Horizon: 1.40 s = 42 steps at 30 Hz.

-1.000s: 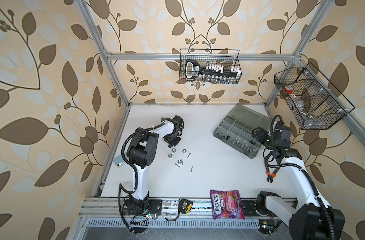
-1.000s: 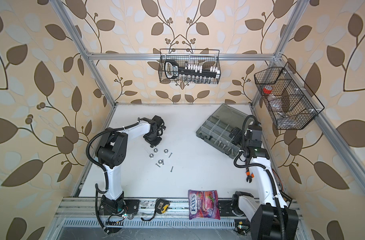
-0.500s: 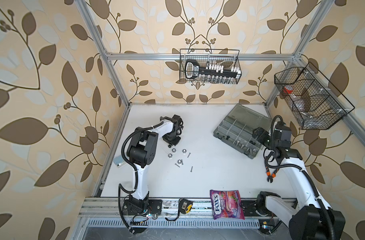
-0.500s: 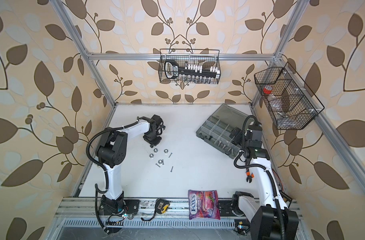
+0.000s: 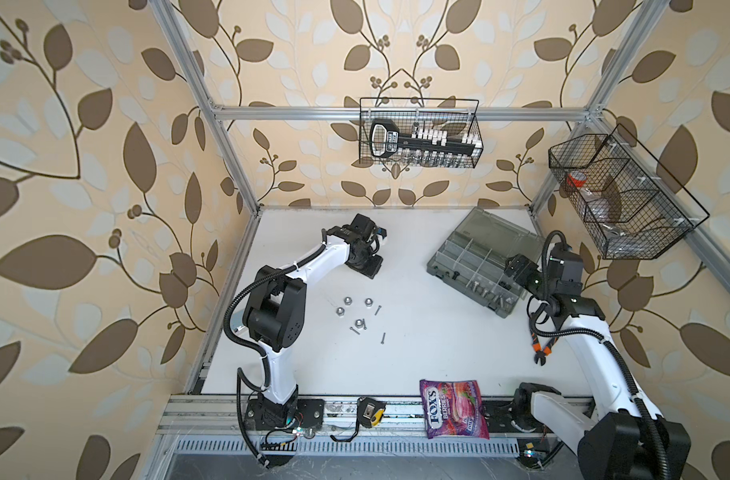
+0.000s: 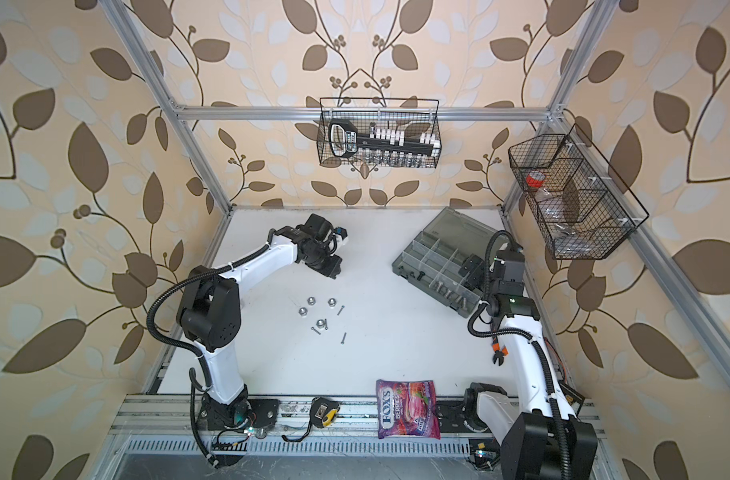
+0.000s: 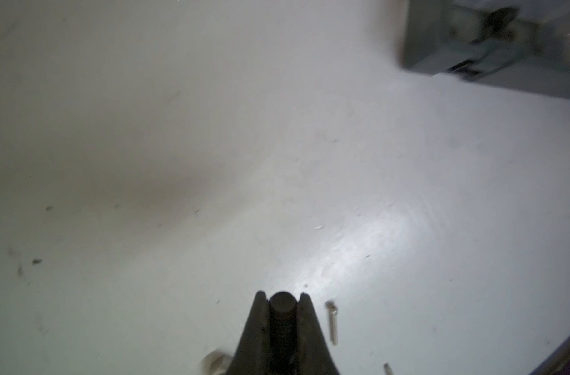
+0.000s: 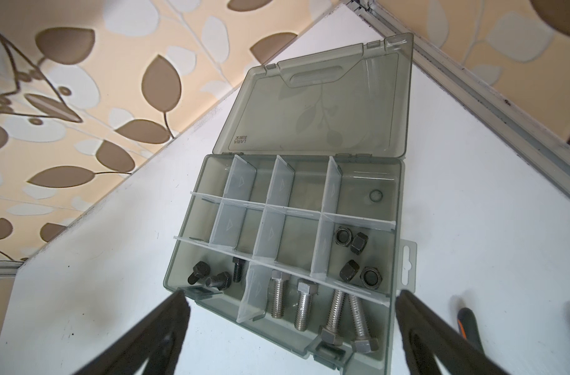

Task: Sort the screws and nuts into containers
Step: 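Lift the black bolt with the left gripper and carry it over the box, then open the left gripper over the box compartment nearest the robot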

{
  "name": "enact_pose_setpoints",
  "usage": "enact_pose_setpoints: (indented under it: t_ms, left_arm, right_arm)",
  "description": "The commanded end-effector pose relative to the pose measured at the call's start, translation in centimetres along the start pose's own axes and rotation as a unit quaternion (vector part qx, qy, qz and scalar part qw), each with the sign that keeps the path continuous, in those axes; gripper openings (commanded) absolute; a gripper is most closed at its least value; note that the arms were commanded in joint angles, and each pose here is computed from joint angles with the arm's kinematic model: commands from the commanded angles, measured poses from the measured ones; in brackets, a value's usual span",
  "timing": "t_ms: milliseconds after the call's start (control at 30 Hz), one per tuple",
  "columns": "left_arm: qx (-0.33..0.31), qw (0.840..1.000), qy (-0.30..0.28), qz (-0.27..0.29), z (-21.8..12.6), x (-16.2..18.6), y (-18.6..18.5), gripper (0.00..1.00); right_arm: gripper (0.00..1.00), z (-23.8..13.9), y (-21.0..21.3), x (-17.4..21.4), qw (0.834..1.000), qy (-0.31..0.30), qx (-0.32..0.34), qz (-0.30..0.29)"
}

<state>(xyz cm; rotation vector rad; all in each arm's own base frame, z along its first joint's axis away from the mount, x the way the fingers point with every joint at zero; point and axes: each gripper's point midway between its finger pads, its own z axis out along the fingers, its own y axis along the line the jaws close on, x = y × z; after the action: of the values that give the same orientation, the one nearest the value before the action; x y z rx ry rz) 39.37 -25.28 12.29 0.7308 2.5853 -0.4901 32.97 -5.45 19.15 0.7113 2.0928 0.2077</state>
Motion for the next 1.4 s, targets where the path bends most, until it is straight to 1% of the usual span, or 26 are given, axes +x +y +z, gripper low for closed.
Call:
enact_pose_setpoints:
  t_ms: [0, 100, 267, 433, 467, 567, 967, 1367]
  left_arm:
    - [0.085, 0.993, -0.083, 0.010, -1.4, -5.6, -6.8, 0.02]
    - [0.084, 0.992, -0.096, 0.004, -0.1, -8.0, -9.5, 0.02]
    - [0.124, 0.986, -0.110, -0.004, 2.1, -10.9, -13.7, 0.02]
    - [0.145, 0.982, -0.120, -0.014, 3.8, -12.6, -15.5, 0.03]
    - [0.154, 0.979, -0.130, -0.015, 3.7, -13.5, -15.9, 0.03]
    - [0.167, 0.977, -0.132, -0.023, 4.5, -14.3, -16.4, 0.04]
    - [0.184, 0.975, -0.121, -0.041, 8.3, -14.9, -17.1, 0.06]
    - [0.210, 0.971, -0.102, -0.048, 10.6, -13.8, -19.0, 0.10]
  right_arm:
    - [1.00, -0.5, 0.6, -1.0, 1.000, -0.010, -0.009, 0.003]
    - [1.00, -0.5, 0.7, -1.0, 1.000, -0.010, -0.011, 0.002]
    - [1.00, -0.5, 0.8, -1.1, 1.000, -0.009, -0.013, 0.000]
    - [1.00, -0.7, 0.9, -1.2, 1.000, -0.012, -0.014, -0.003]
    - [1.00, -0.6, 0.8, -1.2, 1.000, -0.012, -0.013, -0.003]
    - [1.00, -0.6, 0.9, -1.1, 1.000, -0.010, -0.015, -0.001]
    - [1.00, -0.6, 0.7, -0.9, 1.000, -0.009, -0.014, 0.001]
    - [1.00, -0.4, 0.6, -0.6, 1.000, -0.005, -0.014, 0.001]
